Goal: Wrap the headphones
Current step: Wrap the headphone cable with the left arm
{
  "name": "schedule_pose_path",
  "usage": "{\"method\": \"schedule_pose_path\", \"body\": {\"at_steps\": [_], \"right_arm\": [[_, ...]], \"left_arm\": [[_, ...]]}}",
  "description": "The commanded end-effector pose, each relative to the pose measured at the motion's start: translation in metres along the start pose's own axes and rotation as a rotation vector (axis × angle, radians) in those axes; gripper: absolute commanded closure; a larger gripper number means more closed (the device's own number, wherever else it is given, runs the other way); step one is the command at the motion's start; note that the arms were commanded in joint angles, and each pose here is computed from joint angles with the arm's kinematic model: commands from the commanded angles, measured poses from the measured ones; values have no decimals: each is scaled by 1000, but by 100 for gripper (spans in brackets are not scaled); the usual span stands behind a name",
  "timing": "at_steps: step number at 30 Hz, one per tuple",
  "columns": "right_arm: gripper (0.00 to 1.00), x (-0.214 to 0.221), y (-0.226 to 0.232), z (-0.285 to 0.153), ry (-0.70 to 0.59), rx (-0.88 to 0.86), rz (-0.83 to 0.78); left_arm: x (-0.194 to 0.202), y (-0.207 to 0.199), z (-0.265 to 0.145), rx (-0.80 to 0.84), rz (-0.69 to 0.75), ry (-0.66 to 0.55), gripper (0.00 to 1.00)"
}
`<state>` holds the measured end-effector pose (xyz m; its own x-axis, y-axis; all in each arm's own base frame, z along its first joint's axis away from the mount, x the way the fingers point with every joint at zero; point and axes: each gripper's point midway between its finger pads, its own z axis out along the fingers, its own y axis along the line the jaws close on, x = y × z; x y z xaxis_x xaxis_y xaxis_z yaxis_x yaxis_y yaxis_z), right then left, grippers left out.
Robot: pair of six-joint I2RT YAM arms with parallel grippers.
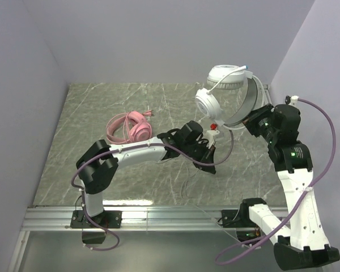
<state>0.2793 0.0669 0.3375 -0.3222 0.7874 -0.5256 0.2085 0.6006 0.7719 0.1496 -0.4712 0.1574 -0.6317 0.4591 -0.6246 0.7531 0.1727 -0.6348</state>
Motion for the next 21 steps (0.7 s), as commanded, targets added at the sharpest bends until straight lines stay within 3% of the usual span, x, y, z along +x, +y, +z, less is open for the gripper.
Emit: {"method": "schedule_pose_path", "body": {"at_steps": [1,7,11,21], "right_arm": [[100,-17,56,-18,-23,-200,40],[100,-18,55,-19,-36,-200,33],[100,-27,55,-12,-73,-180,36],[100,-61,33,8,-272,-54,-10]], "left_arm": [[-1,-9,3,43,25,41,99],[-13,5,-3,30,12,24,99],[10,1,12,-3,51,154,100],[53,-34,3,-12,90,198,99]]}}
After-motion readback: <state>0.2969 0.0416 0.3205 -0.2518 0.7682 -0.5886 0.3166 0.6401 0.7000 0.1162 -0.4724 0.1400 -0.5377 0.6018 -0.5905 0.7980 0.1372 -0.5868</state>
